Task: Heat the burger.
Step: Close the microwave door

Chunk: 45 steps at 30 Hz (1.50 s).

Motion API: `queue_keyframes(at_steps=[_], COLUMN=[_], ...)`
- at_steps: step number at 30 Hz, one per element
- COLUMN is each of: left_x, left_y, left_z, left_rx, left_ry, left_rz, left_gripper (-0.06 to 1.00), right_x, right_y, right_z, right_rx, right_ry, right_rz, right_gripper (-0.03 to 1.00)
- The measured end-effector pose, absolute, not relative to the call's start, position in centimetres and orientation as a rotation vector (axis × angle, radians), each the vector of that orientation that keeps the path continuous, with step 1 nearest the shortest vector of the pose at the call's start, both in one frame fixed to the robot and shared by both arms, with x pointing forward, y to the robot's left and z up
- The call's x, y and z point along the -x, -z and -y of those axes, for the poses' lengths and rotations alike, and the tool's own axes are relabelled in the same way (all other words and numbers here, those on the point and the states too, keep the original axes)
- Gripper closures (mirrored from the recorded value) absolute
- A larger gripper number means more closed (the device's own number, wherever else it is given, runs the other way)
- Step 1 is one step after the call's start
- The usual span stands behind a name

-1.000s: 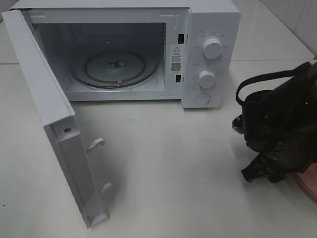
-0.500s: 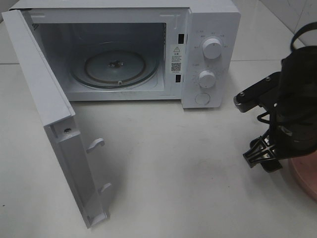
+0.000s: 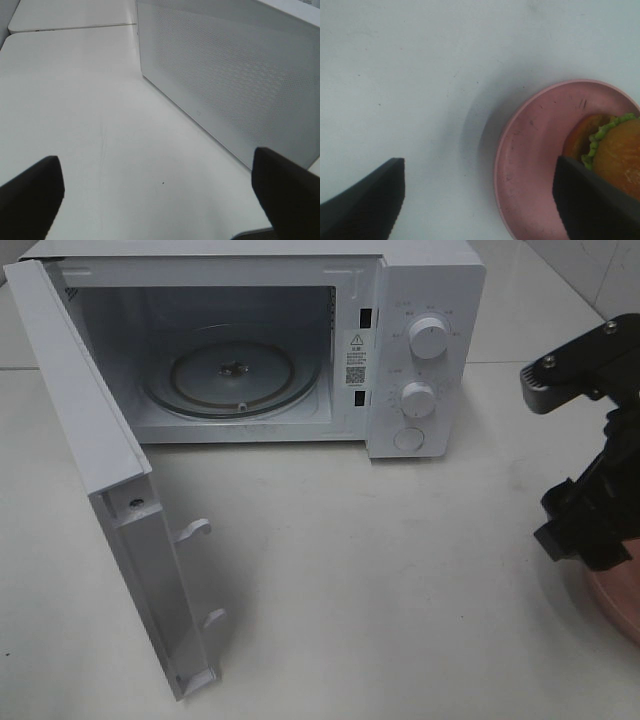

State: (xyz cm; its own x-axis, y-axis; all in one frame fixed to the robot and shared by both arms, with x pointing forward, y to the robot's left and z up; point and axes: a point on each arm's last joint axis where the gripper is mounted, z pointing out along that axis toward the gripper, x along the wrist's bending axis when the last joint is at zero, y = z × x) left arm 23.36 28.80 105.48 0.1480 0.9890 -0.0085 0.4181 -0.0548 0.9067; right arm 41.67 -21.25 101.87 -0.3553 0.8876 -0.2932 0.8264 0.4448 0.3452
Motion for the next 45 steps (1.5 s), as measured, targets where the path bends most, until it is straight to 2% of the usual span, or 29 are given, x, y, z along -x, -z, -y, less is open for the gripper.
queue_keyframes(at_steps=[8, 21, 45], left_x=[-23.4, -23.4, -23.4], left_y=[-105.5, -105.5, -105.5], left_z=[-28.8, -28.8, -28.8], left_rx=[-1.605, -1.605, -1.605], left_ry=[-0.877, -0.877, -0.877], left_rz=[-1.39, -1.39, -1.39], left_gripper=[-0.01, -0.01, -0.01], right_x=[-38.4, -34.0, -25.6], right_y=[-105.1, -107.6, -104.9], right_z=[22.5, 25.3, 30.1], right_rx=[-1.401, -1.372, -1.567], right_ry=[-0.396, -0.541, -0.827], right_rz=[-2.303, -2.263, -1.854], right_gripper=[0.19, 0.19, 0.2])
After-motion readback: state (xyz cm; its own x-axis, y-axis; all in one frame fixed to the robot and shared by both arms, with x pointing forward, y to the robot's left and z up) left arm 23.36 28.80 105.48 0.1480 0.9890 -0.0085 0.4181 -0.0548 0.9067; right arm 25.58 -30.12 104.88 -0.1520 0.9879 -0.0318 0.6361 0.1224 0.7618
